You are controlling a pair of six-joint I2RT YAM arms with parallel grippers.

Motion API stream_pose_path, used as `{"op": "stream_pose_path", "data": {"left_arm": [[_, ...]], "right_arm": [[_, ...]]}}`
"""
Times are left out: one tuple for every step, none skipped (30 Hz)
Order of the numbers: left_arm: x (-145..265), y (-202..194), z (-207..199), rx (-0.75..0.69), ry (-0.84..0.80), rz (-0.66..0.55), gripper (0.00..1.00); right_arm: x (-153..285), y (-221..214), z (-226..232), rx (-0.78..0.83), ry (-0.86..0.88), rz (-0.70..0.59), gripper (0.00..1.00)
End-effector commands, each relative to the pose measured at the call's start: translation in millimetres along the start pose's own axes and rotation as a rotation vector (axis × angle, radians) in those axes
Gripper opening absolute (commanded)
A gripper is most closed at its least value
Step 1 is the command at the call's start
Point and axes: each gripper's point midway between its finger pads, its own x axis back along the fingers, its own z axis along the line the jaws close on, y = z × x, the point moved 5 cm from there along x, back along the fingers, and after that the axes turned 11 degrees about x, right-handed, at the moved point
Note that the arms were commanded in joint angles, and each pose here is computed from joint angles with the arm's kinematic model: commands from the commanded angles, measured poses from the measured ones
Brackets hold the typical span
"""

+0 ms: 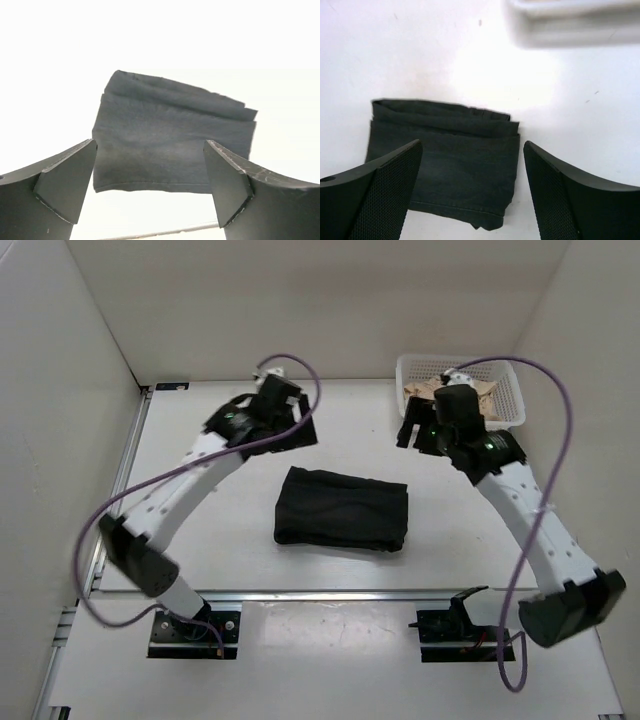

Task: Fold and stack the trousers
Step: Fold the trousers

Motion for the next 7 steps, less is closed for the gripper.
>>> {"op": "stream_pose_path", "data": {"left_arm": [[78.0,28.0,40.1,0.056,-0.001,-0.162,1.00],[86.8,30.5,50.7,0.077,0.016,-0.191,1.00],[96.0,28.7,60.7,0.088,0.033,-0.207,1.00],[98.2,27.2,75.4,0.110,0.080,-0.237,1.00],[116.1,29.0,88.3,0.132,0.071,-0.279,1.00],[122.1,27.4,94.1,0.152,0.069,-0.296,1.00],[122.3,23.0,106.1,0.156,0.097,-0.298,1.00]], "right_arm": [[28.1,-10.8,-26.5,0.044,-0.118,0.002,0.87],[34.1,-14.4,-30.1,0.045,-0.130,0.003,0.87],[45.5,-17.1,-34.6,0.041,-0.139,-0.016,0.87],[49.4,-20.7,-36.2,0.041,-0.139,-0.015,0.83],[51.4,-28.1,-38.5,0.045,-0.142,0.000,0.83],[57.1,-30.3,-40.1,0.041,-0.139,-0.015,0.82],[59.1,-32.6,-41.0,0.041,-0.138,-0.018,0.82]]}}
